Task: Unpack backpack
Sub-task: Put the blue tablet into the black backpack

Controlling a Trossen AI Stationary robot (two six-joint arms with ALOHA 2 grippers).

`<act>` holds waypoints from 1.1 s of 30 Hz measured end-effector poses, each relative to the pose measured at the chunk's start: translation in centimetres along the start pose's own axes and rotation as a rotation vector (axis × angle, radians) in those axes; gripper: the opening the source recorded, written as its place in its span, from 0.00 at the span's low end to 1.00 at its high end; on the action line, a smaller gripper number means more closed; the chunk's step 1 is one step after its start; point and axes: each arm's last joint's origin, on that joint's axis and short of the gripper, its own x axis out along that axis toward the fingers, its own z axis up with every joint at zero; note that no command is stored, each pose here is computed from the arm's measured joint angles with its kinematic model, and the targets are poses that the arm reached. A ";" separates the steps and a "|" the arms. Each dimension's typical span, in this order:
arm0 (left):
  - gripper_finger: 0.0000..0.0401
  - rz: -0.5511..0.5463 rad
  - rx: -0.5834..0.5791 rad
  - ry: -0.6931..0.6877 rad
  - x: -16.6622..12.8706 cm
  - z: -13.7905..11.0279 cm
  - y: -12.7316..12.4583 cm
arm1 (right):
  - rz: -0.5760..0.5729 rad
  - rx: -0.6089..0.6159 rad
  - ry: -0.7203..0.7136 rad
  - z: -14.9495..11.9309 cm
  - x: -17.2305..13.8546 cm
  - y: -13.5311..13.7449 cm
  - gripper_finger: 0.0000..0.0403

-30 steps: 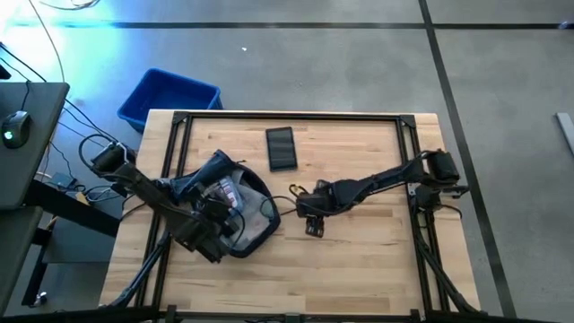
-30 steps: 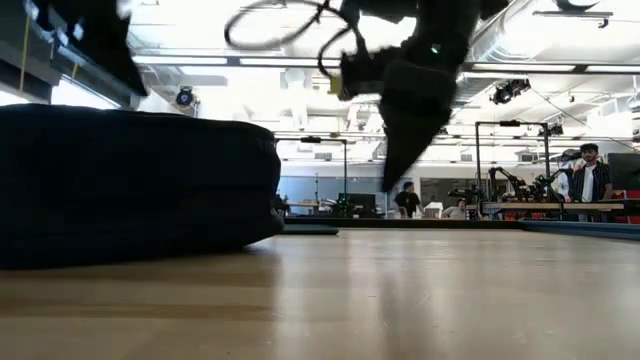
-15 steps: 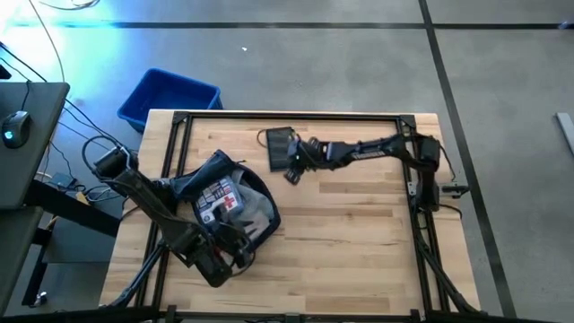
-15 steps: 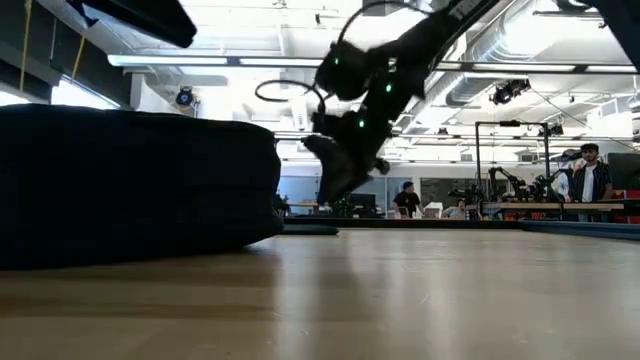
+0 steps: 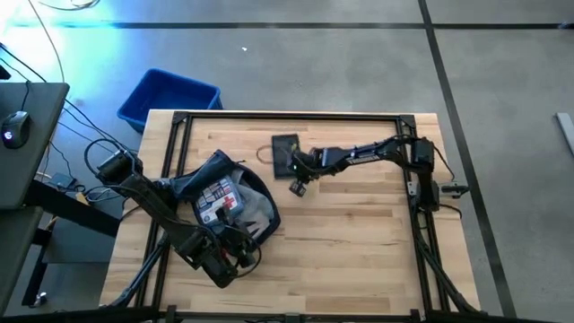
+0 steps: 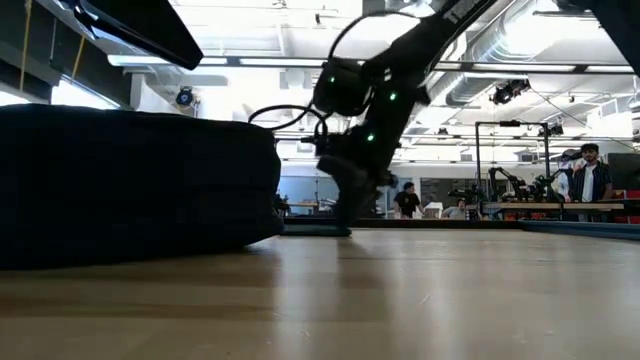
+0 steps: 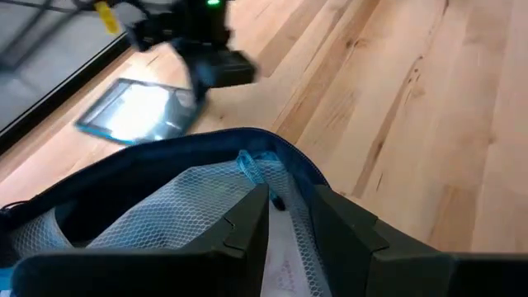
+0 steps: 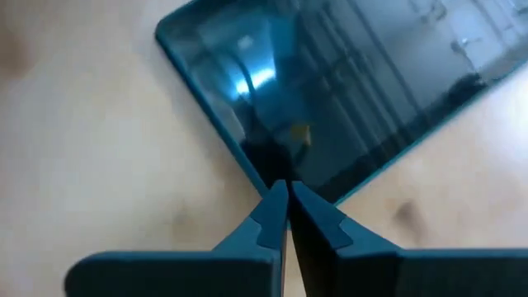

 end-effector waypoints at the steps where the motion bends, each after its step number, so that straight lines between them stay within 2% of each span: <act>1: 0.19 -0.002 0.000 0.002 0.0 0.0 0.0 | -0.001 -0.019 0.030 -0.5 -0.2 0.8 0.00; 6: 0.19 -0.019 -0.007 0.021 -0.1 -0.1 -0.1 | 0.000 -0.113 0.144 -3.6 -1.6 5.5 0.00; 9: 0.19 -0.021 -0.013 0.021 -0.2 -0.2 -0.1 | 0.051 -0.166 0.176 -5.8 -2.9 9.1 0.00; 14: 0.19 -0.041 -0.038 0.011 -0.3 0.0 -0.4 | 0.129 -0.231 0.186 -10.2 -5.5 14.7 0.00; 17: 0.19 -0.061 -0.051 -0.010 -0.2 0.3 -0.7 | 0.112 -0.246 0.126 -12.3 -7.1 17.0 0.00; 21: 0.19 -0.091 -0.023 -0.047 0.3 0.9 -1.4 | 0.072 -0.236 0.059 -13.9 -8.4 18.2 0.00; 24: 0.19 -0.122 0.033 -0.083 0.9 1.5 -2.1 | 0.075 -0.217 0.036 -14.2 -9.3 18.3 0.00; 28: 0.19 -0.252 0.134 -0.071 2.5 2.2 -3.3 | 0.092 -0.190 -0.012 -14.0 -11.4 18.0 0.01; 30: 0.18 -0.273 0.171 -0.061 4.0 2.4 -3.5 | 0.107 -0.169 -0.030 -14.0 -12.7 17.7 0.05; 33: 0.16 -0.237 0.211 -0.042 6.5 2.7 -2.9 | 0.156 -0.100 -0.057 -14.6 -14.9 17.8 0.14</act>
